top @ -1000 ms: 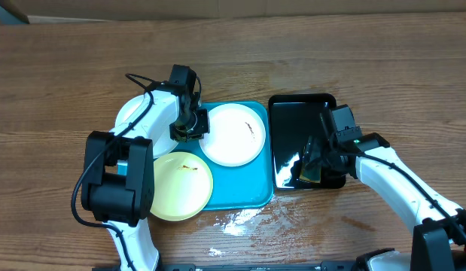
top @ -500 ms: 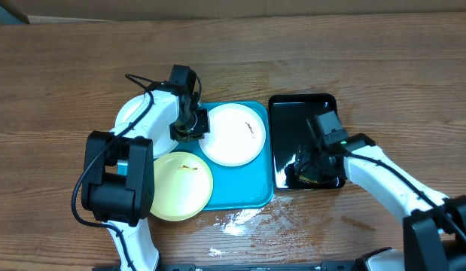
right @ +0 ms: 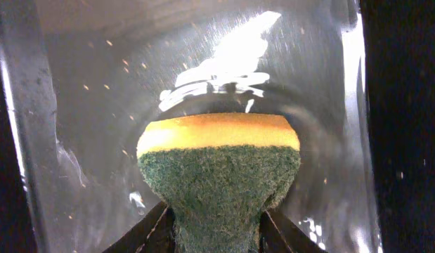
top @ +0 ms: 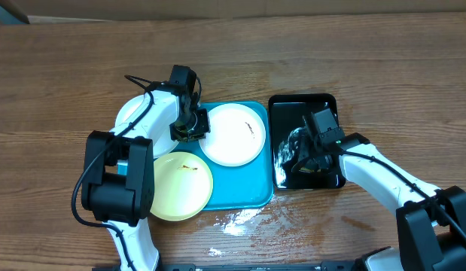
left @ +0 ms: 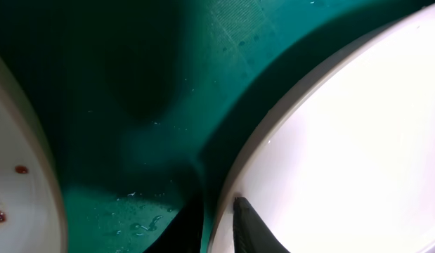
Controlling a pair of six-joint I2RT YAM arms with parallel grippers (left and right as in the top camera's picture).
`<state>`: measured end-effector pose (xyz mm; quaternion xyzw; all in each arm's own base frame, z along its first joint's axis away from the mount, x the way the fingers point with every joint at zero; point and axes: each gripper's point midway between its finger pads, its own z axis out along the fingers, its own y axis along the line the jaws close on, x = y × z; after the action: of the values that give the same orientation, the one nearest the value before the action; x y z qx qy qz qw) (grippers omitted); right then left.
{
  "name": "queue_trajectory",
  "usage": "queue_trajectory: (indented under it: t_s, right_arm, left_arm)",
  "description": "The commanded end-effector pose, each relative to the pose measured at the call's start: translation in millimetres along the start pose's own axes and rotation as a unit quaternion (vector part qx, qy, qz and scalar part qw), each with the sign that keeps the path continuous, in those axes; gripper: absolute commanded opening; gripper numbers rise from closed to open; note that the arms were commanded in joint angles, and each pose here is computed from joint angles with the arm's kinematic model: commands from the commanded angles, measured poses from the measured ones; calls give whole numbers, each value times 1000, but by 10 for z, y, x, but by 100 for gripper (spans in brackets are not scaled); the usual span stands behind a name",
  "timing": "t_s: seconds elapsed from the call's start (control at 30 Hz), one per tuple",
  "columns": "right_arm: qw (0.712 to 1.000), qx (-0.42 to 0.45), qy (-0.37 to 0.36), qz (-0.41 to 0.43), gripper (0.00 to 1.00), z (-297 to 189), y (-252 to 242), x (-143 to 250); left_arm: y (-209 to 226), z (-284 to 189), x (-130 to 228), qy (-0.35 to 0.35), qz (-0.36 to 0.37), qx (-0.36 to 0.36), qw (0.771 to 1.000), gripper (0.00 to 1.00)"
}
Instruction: Clean dirty plates on tray and stack at the side
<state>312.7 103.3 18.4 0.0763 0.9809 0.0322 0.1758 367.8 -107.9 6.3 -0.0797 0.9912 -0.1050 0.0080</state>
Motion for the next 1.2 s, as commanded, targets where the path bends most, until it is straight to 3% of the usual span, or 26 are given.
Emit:
queue_trajectory:
  t_s: [0.0, 0.07, 0.13, 0.4, 0.53, 0.63, 0.73, 0.77, 0.8, 0.83, 0.87, 1.07, 1.17]
  right_arm:
    - [1000, 5, -11, -23, 52, 15, -3, -41]
    - [1000, 5, -10, -25, 70, 15, -6, -39]
    - [1000, 3, -14, -26, 79, 15, 4, -57]
    - [998, -1, -51, -40, 79, 117, 68, -241]
    - [998, 2, -47, -41, 67, 203, 67, -226]
    - [997, 11, -62, -39, 40, 199, 43, -292]
    - [997, 10, -72, -38, 18, 192, 56, -340]
    - [997, 9, -73, -38, 15, 191, 61, -349]
    - [996, 8, -75, -39, 31, 186, 68, -362]
    - [996, 9, -75, -39, 60, 178, 72, -370]
    - [996, 9, -73, -41, 77, 156, 77, -381]
    - [998, 9, -42, -45, 81, -206, 117, -426]
    - [998, -12, 20, -50, 73, -254, 150, -165]
  left_arm:
    - [-51, 75, 29, 12, -1, 3, 1000, 19]
    - [-51, 75, 30, 12, -1, 3, 1000, 22]
    - [-51, 75, 29, 12, -1, 3, 1000, 25]
    - [-51, 75, 30, 12, -1, 3, 1000, 27]
    - [-50, 75, 32, 12, -1, 3, 1000, 27]
    - [-51, 75, 30, 12, -1, 3, 1000, 27]
    - [-50, 75, 30, 12, 0, 3, 1000, 27]
    - [-50, 75, 30, 12, 0, 3, 1000, 26]
    - [-51, 75, 29, 12, 0, 3, 1000, 27]
    - [-50, 75, 30, 12, 0, 3, 1000, 28]
    - [-50, 75, 29, 12, 0, 3, 1000, 30]
    - [-49, 75, 30, 12, -1, 2, 1000, 31]
    - [-49, 75, 30, 12, -1, 2, 1000, 31]
